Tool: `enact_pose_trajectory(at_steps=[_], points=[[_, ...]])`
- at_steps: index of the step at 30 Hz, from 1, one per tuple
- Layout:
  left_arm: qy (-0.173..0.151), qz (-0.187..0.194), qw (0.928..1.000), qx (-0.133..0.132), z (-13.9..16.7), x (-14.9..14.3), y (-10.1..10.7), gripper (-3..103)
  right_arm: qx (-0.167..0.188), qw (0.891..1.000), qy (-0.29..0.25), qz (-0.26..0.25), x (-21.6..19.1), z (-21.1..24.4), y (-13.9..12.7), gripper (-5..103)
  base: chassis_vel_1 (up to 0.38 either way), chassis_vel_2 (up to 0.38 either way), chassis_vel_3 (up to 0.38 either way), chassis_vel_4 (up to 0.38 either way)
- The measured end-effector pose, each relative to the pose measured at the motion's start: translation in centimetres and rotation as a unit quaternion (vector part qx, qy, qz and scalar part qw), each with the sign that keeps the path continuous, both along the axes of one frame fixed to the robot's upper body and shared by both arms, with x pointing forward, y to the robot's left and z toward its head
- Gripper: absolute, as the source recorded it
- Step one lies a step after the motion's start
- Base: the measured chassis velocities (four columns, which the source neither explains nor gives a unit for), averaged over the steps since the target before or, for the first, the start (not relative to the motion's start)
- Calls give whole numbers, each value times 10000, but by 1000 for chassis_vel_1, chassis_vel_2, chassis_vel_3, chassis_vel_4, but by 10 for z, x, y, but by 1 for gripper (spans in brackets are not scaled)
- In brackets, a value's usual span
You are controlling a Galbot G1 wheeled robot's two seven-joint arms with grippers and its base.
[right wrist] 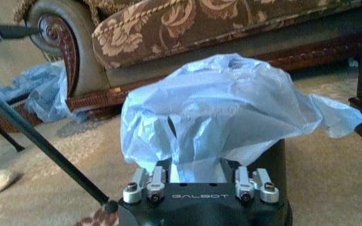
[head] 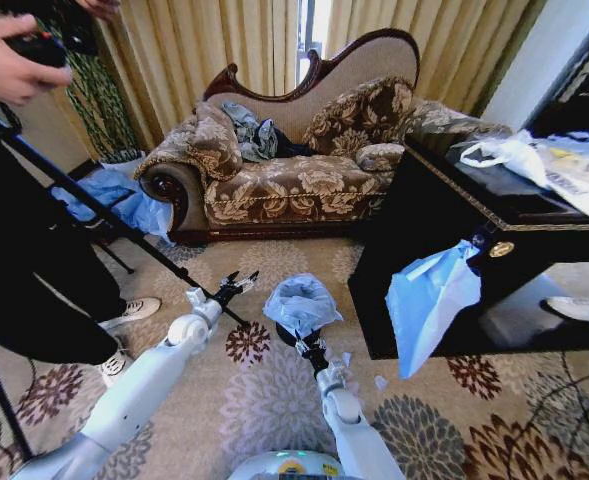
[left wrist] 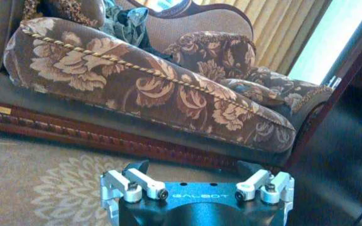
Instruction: Place a garbage bag over the trash bin.
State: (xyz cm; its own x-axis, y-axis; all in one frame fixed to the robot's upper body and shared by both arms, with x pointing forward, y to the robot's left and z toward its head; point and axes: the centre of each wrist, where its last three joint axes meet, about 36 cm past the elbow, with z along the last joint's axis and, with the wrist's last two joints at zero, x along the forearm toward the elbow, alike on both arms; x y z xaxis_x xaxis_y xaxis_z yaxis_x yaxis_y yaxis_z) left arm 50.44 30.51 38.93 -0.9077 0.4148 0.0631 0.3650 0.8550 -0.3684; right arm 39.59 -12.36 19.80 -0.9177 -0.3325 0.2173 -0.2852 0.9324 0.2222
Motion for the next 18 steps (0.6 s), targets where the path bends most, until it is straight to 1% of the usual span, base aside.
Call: enact_pose_trajectory(at_steps=[1, 2, 4, 5, 7, 8, 10, 11, 14, 15, 16, 17, 18], points=[[5, 8, 10000, -12, 0, 0, 0, 97, -46, 10000, 27, 8, 0, -2, 0, 49, 0, 0, 0, 0], [11, 15, 10000, -21, 0, 1, 0, 97, -90, 9999, 55, 7, 0, -5, 0, 43, 0, 0, 0, 0], [20, 24, 10000, -37, -1, 1, 0, 97, -141, 9999, 99, 3, -1, -8, 2, 43, 0, 0, 0, 0], [26, 29, 10000, -52, -1, 1, 0, 97, -159, 9998, 124, -4, -1, -10, 3, 55, 0, 0, 0, 0], [35, 35, 10000, -67, -2, 1, -1, 97, -181, 9997, 158, -20, -2, -12, 4, 55, 0, 0, 0, 0], [39, 44, 10000, -77, -3, 1, -1, 97, -182, 9997, 180, -53, -1, -14, 6, 58, 0, 0, 0, 0], [43, 53, 9999, -79, -3, 1, 0, 97, -176, 9996, 184, -88, 1, -15, 7, 58, 0, 0, 0, 0], [43, 69, 9999, -78, -4, 1, 1, 97, -176, 9996, 179, -126, 2, -16, 8, 50, 0, 0, 0, 0], [47, 85, 9999, -82, -5, 2, 1, 97, -187, 9996, 169, -156, 3, -17, 8, 50, 0, 0, 0, 0], [49, 92, 9999, -88, -5, 2, 2, 97, -193, 9995, 161, -179, 3, -16, 8, 42, 0, 0, 0, 0], [49, 92, 9999, -88, -5, 2, 2, 97, -193, 9995, 161, -179, 3, -16, 8, 42, 0, 0, 0, 0], [50, 99, 9999, -92, -5, 2, 2, 97, -203, 9995, 159, -199, 3, -16, 8, 34, 0, 0, 0, 0], [55, 103, 9999, -99, -6, 2, 2, 97, -214, 9994, 152, -206, 3, -16, 9, 34, 0, 0, 0, 0]])
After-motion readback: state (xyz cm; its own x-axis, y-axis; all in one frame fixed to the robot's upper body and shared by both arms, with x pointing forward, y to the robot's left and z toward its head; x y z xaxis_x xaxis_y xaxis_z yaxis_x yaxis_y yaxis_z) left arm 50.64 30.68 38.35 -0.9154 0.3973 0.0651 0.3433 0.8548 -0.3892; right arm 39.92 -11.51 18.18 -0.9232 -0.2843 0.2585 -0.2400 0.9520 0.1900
